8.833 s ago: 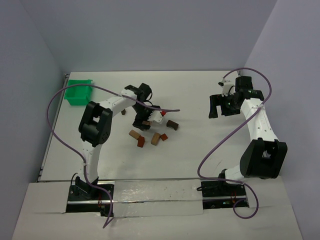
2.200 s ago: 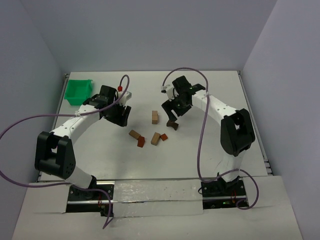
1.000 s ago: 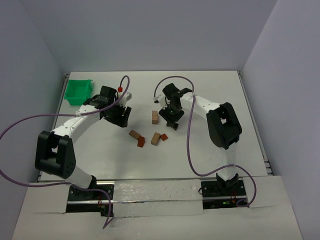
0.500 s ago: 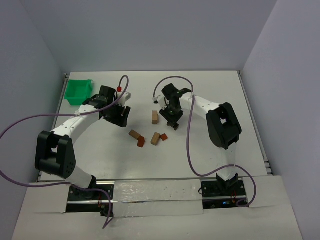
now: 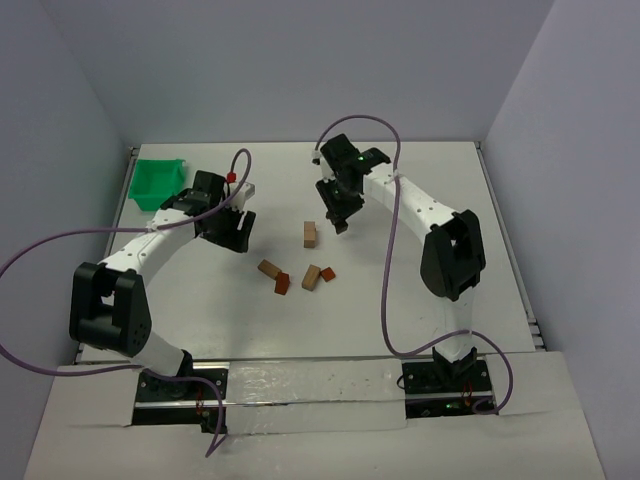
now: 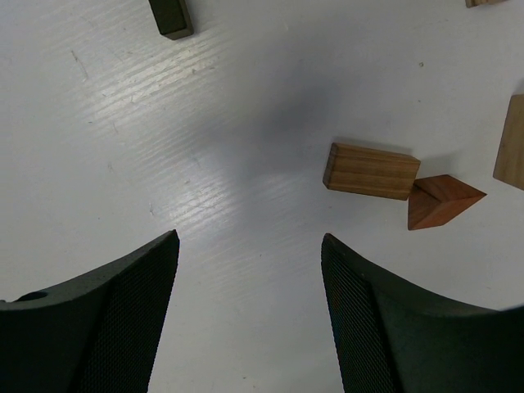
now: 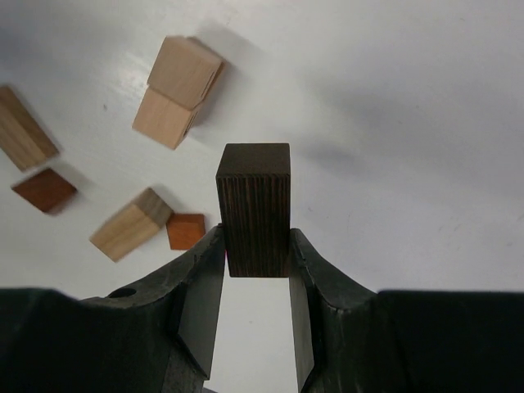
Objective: Build the wood block tower
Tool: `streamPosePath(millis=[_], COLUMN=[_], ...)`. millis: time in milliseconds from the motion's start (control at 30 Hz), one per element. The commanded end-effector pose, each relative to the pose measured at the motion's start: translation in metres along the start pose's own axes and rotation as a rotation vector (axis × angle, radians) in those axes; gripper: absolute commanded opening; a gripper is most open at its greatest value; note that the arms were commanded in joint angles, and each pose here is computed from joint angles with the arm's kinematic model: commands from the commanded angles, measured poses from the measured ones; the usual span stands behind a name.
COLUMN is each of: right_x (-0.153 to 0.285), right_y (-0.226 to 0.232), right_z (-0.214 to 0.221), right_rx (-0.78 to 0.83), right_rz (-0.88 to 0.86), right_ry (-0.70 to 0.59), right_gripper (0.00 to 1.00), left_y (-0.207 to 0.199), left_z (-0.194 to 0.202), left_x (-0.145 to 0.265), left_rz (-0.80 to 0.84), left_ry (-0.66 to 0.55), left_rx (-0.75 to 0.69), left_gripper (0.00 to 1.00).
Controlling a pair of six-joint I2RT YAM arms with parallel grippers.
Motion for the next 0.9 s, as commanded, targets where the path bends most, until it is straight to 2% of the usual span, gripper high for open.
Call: streamPosePath(millis=[0,100,233,400,667,867], right_x=[0.033,0.036,0.042,0.034,0.021,0.018], right_y=[0.010,0.023,0.047,0.077,0.080,0.087], right_z=[-0.011,-0.020,-0.036,-0.029,-0.030,-0.029], right_rx=[-0.239,-0.319,-0.276,-0.231,-0.283,-0.349], right_rz=[0.078,0.050,0.097,0.041,0.053,0.156], right_ry=[-0.082,-0.103,-0.173,-0.139,-0.115,-0.150], right_gripper=[0.00,0.00,0.00,0.00,0.00,0.00], left_y=[0.008,0.012,0.016,0.019,0.022,0.024], left_z=[-0.008,-0.008,-0.009,-0.008,-0.006,-0.001], left_x=[0.011,0.012,0.014,0.013,0.009,0.013], left_rz=[-0.041,-0.055,-0.066,-0.073,-0.069,-0.078], left_ry=[-0.023,-0.015,-0.014,-0.007,-0.004,0.006], left_rx=[0.007,0.012,0.033,0.043,0.061,0.070], left_gripper=[0.77,0.77,0.78,0.79,0.80,0.81])
Point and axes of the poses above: each gripper's point midway between its finger pads, its own x axis back along the fingers, its own y axis along the line the jaws close on, z = x × y, the point moved 7 cm from there along x, back along the fingers, and after that the axes turned 4 degrees about -x, right-handed, at the moved point
